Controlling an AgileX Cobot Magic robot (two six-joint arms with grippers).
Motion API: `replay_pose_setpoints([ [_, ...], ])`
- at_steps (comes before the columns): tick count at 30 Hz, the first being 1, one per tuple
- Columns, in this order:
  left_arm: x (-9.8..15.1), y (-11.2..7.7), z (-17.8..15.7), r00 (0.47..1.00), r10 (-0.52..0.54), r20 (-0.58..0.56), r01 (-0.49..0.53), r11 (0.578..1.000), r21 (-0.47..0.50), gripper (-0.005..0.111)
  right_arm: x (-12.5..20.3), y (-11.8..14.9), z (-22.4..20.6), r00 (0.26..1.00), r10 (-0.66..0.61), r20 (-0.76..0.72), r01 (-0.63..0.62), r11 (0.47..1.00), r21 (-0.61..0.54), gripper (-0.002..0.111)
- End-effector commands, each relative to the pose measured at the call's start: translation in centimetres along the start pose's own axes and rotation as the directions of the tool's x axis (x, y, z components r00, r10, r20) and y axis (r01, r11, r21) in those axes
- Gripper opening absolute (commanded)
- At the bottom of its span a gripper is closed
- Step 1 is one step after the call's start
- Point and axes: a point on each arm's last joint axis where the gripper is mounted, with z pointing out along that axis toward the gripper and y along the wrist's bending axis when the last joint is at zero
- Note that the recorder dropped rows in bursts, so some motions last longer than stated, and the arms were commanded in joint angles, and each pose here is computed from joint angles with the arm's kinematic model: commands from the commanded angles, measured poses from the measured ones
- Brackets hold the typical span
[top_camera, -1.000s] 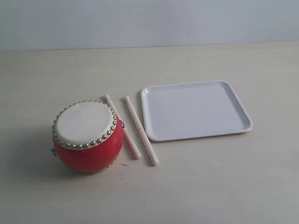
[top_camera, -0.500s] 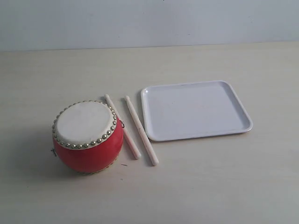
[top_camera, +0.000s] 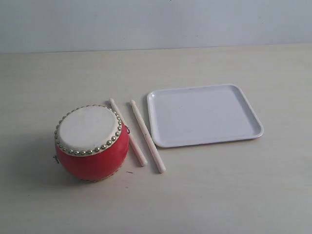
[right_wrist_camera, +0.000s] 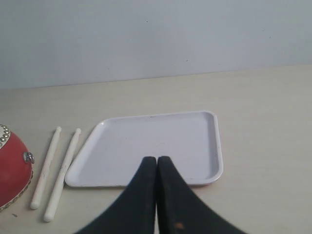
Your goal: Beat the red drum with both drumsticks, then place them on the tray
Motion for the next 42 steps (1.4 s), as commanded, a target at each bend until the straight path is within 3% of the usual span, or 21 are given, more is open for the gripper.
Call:
replay_pose_setpoints([
  [1,-0.1,0.0,0.0,1.0,0.003,0.012,-0.003,1.0,-0.002,0.0,0.0,0.0,0.0,1.0,0.004,0.009,-0.004,1.0,0.004,0.0],
  [4,-0.1,0.0,0.0,1.0,0.02,0.014,-0.02,1.0,-0.004,0.0,0.0,0.0,0.0,1.0,0.004,0.009,-0.004,1.0,0.004,0.0],
  [7,-0.2,0.1,0.0,0.99,0.136,0.029,-0.136,0.991,-0.016,0.0,0.0,0.0,0.0,1.0,0.004,0.009,-0.004,1.0,0.004,0.0],
  [9,-0.5,0.1,0.0,0.987,0.154,0.054,-0.154,0.988,-0.02,0.0,0.0,0.0,0.0,1.0,0.004,0.009,-0.004,1.0,0.004,0.0],
  [11,-0.8,0.0,-0.1,0.991,0.089,0.097,-0.089,0.996,-0.007,0.0,0.0,0.0,0.0,1.0,0.004,0.009,-0.004,1.0,0.004,0.0],
  [14,-1.6,-0.3,-0.2,0.98,-0.093,0.175,0.087,0.995,0.045,0.0,0.0,0.0,0.0,1.0,0.004,0.009,-0.004,1.0,0.004,0.0],
  [17,-1.9,-0.5,-0.3,0.931,-0.314,0.184,0.296,0.948,0.119,0.0,0.0,0.0,0.0,1.0,0.004,0.009,-0.004,1.0,0.004,0.0],
  [20,-2.2,-0.4,-0.3,0.908,-0.362,0.211,0.341,0.931,0.132,0.0,0.0,0.0,0.0,1.0,0.002,0.009,-0.002,1.0,0.004,0.0],
  [25,-2.3,-0.5,-0.3,0.823,-0.537,0.187,0.509,0.842,0.18,0.0,0.0,0.0,0.0,1.0,0.002,0.009,-0.002,1.0,0.004,0.0],
  [34,-2.3,-0.6,-0.4,0.807,-0.565,0.171,0.536,0.823,0.188,0.0,0.0,0.0,0.0,1.0,0.002,0.009,-0.002,1.0,0.004,0.0],
  [42,-6.1,-1.2,-2.5,0.808,-0.553,0.202,0.499,0.826,0.264,0.0,0.0,0.0,0.0,1.0,0.004,0.009,-0.004,1.0,0.004,0.0],
])
